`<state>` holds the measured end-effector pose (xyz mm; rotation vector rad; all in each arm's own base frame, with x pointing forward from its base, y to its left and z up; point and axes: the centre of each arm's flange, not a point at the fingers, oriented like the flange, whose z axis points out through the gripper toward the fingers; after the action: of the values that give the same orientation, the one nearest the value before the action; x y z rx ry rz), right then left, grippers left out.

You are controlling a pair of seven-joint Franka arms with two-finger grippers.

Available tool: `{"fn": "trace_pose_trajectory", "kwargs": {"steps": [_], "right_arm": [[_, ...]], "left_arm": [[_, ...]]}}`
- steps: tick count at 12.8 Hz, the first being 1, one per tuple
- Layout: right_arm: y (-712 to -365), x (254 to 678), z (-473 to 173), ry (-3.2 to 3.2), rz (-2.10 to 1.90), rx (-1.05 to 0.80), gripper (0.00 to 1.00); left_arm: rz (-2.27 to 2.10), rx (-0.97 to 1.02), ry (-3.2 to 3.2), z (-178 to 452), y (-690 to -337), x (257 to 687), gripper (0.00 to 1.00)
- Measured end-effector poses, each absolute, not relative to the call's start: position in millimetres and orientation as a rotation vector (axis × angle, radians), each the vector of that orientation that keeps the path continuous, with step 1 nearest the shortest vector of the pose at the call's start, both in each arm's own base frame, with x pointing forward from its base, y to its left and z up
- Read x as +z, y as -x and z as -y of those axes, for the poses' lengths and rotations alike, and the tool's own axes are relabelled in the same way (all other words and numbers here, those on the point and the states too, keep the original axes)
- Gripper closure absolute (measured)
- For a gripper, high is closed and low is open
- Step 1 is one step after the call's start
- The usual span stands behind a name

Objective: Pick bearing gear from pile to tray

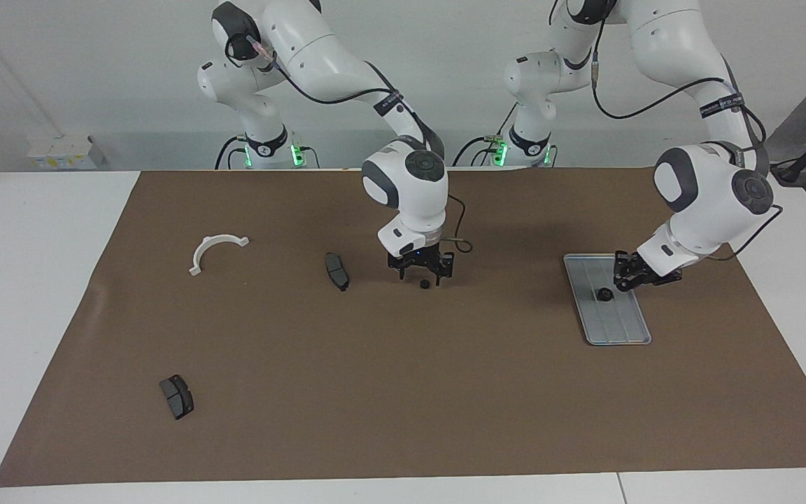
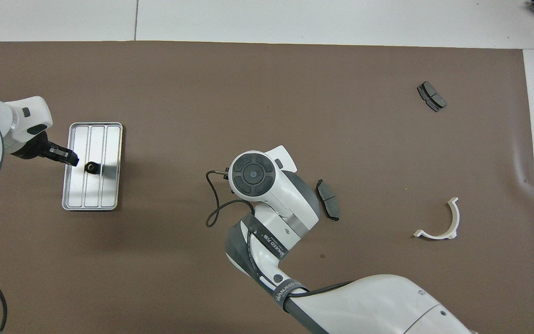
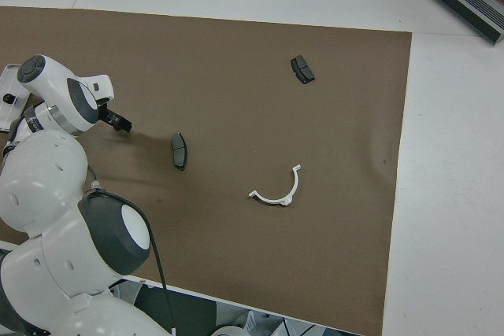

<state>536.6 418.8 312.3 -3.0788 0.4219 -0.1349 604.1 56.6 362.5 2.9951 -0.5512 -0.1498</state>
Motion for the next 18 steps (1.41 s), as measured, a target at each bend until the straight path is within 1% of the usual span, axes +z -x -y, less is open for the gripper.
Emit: {"fn": "trace_pose_trajectory", "kwargs": {"steps": [2, 4, 5, 7, 8, 11, 13, 14, 16, 18], "right_arm": [[-560, 337, -389, 3.056, -0.449, -0.187, 0.0], [-588, 375, -337, 3.032, -0.471, -0.254, 0.0], [-597, 395, -310, 3.028, -0.483, -0.28, 0.0], [-604, 428, -266, 3.02, -0.512, -0.326, 0.0], [-606, 443, -245, 3.021, -0.527, -0.34, 0.0], [-611, 483, -184, 3.034, -0.55, -0.375, 0.0], [-605, 518, -139, 3.061, -0.545, -0.385, 0.0], [-599, 536, -116, 3.077, -0.536, -0.388, 0.0], [-585, 567, -80, 3.108, -0.522, -0.378, 0.0], [-568, 588, -60, 3.149, -0.47, -0.333, 0.0]], "left_arm": [[0.57, -0.133, -2.995, -68, -593, 341, 0.64], [0.576, -0.138, -2.994, -69, -583, 328, 0.64], [0.577, -0.148, -2.991, -69, -578, 325, 0.64], [0.578, -0.153, -2.991, -68, -573, 326, 0.61], [0.578, -0.149, -2.992, -68, -573, 328, 0.51], [0.587, -0.111, -3.001, -66, -573, 343, 0.15], [0.563, -0.079, -3.016, -53, -575, 357, 0.15], [0.518, -0.068, -3.029, -35, -576, 363, 0.15], [0.4, -0.058, -3.055, 21, -579, 373, 0.16], [0.261, -0.062, -3.076, 84, -574, 376, 0.17]]}}
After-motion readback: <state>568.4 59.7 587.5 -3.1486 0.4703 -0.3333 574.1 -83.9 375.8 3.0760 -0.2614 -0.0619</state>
